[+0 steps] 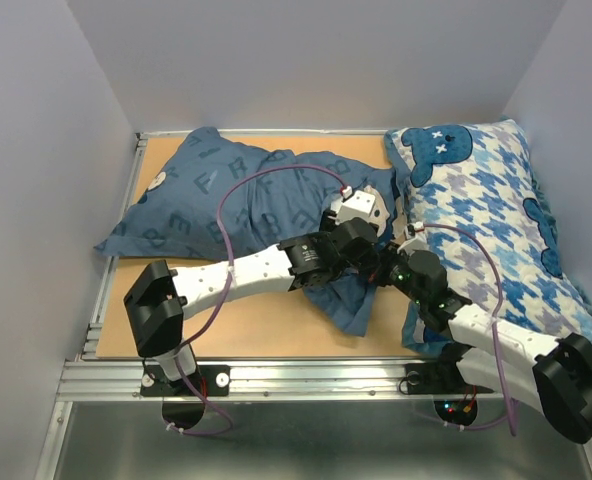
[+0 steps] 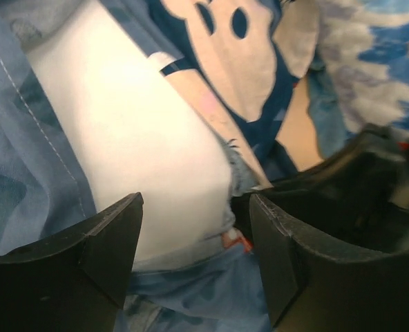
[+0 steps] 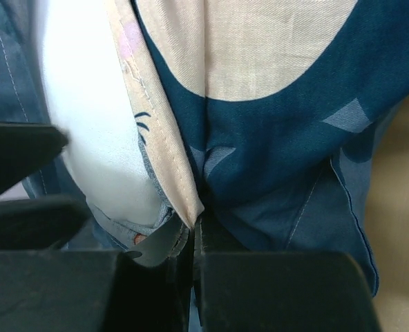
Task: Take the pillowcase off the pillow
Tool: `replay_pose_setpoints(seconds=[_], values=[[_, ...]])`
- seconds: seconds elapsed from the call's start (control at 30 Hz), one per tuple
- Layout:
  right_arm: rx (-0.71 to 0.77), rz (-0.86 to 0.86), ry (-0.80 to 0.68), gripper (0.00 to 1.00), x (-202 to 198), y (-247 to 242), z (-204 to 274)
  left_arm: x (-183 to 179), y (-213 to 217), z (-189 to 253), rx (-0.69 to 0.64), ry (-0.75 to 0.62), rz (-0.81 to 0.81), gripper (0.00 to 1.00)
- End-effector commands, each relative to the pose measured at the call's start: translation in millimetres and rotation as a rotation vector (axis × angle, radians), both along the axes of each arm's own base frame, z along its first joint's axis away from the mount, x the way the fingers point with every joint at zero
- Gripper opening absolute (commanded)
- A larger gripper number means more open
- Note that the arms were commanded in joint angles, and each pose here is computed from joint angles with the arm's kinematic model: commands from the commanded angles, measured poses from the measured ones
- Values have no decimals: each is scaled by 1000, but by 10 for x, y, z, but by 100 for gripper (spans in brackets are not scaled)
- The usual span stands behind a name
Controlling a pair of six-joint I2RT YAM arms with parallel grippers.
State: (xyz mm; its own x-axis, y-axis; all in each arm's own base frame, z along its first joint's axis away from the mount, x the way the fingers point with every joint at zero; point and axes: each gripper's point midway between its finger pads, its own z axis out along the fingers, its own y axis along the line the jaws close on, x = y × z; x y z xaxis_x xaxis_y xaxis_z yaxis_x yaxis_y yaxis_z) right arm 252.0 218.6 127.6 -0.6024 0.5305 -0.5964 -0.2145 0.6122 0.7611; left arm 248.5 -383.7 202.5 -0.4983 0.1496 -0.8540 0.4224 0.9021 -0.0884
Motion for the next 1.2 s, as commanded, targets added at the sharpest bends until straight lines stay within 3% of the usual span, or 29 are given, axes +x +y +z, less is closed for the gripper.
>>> replay_pose_setpoints(seconds=[0.0, 0.13, 0.3, 0.33, 0.43, 0.53, 0.57, 0.63, 0.67, 0.7, 0.9, 1.03, 1.17], values=[[26, -29, -48, 1, 48, -31, 168, 204, 201, -177, -4, 11, 94, 75], [-14, -47, -9, 0, 31, -86, 90, 351, 293, -370, 7, 30, 113, 76], [-63, -77, -1, 1, 56, -161, 84, 299, 57, -459, -33, 79, -28, 79], [-79, -80, 11, 1, 49, -177, 47, 262, -58, -478, -68, 103, -82, 98], [-85, -76, 10, 1, 62, -165, 73, 317, -137, -562, -90, 137, -102, 99], [-99, -78, 19, 0, 76, -164, 90, 432, -95, -795, -50, 183, -70, 88], [-116, -79, 37, 1, 68, -177, 49, 508, -43, -853, -37, 182, -39, 66], [-123, -81, 40, 1, 75, -182, 71, 619, 26, -839, -34, 176, 1, 43], [-130, -79, 43, 1, 80, -181, 97, 657, 85, -873, -18, 181, 23, 9], [-133, -82, 43, 1, 83, -185, 114, 754, 176, -846, -9, 166, 62, 0], [-175, -97, 67, 1, 115, -218, 173, 1103, 425, -369, -60, 75, 161, 0], [-192, -70, 106, 1, 76, -188, 74, 1398, 418, 401, -185, -41, 188, 0], [-211, -54, 143, 1, 33, -181, -73, 1745, 509, 880, -261, -115, 260, 0]])
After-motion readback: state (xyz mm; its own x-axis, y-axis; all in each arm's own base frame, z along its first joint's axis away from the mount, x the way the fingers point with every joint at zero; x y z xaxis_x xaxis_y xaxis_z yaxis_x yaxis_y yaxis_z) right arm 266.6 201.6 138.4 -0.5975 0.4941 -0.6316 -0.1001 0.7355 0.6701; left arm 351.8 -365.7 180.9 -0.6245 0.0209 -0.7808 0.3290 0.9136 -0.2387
